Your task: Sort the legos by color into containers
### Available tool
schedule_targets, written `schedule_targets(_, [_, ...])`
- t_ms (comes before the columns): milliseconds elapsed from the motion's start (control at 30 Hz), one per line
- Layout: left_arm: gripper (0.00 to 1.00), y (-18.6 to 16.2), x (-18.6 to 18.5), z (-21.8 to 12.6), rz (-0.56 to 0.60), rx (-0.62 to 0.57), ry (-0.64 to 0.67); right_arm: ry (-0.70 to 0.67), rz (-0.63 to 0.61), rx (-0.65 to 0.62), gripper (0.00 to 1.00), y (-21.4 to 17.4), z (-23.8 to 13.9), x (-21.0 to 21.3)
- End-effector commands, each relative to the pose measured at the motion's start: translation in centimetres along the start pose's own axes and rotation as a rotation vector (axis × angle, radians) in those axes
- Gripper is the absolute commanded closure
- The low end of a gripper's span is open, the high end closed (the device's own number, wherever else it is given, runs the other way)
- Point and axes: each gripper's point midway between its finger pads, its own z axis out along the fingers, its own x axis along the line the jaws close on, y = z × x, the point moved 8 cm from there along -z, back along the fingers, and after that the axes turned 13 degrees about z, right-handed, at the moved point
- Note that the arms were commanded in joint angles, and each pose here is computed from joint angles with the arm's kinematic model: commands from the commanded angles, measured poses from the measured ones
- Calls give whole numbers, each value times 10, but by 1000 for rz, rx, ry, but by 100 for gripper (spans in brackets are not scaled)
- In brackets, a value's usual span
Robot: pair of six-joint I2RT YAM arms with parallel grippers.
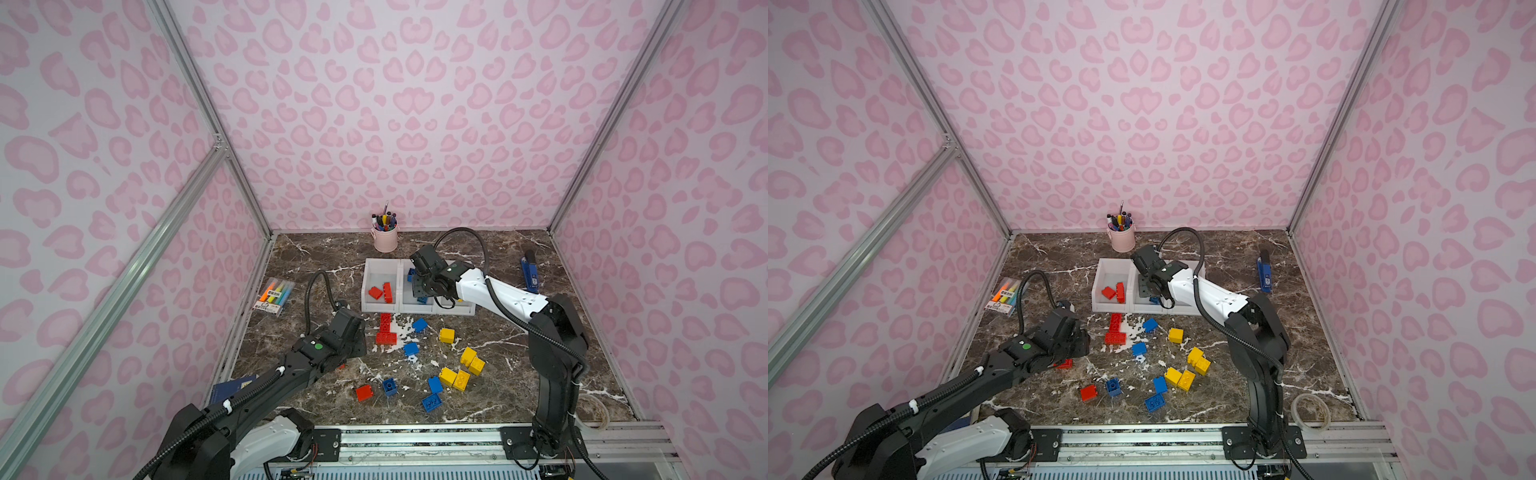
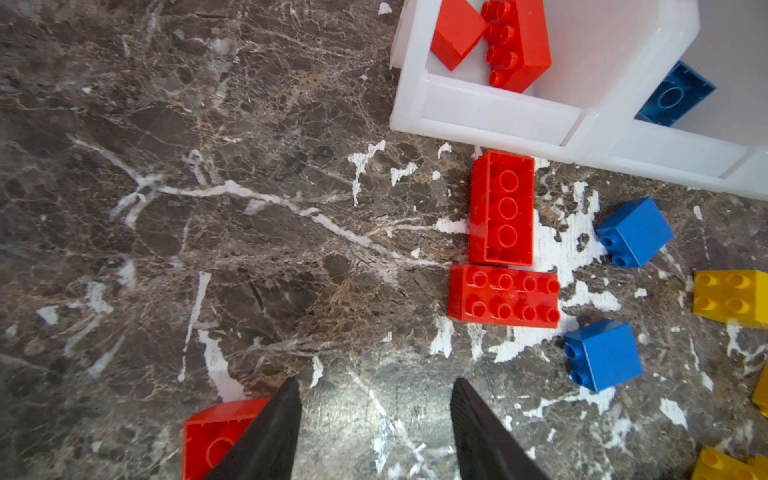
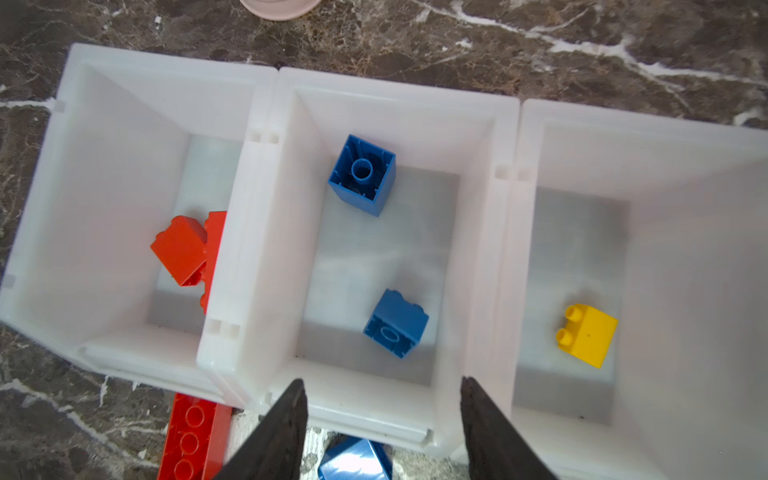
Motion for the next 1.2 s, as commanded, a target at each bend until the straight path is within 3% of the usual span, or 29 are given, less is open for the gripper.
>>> schedule_targets(0, [40, -6, 7, -1, -11, 15, 55, 7, 5, -21, 40, 0, -12, -5])
schedule_targets(400, [36, -32, 25, 0, -42, 84, 163, 15, 22, -12, 39, -43, -46, -28])
schedule_targets(700, [32, -44, 34, 2, -25, 153, 239, 11, 27, 13, 38, -74, -52, -37])
schedule_targets(1167, [35, -43, 34, 21, -6, 184, 225, 1, 57, 25, 38, -87, -51, -50])
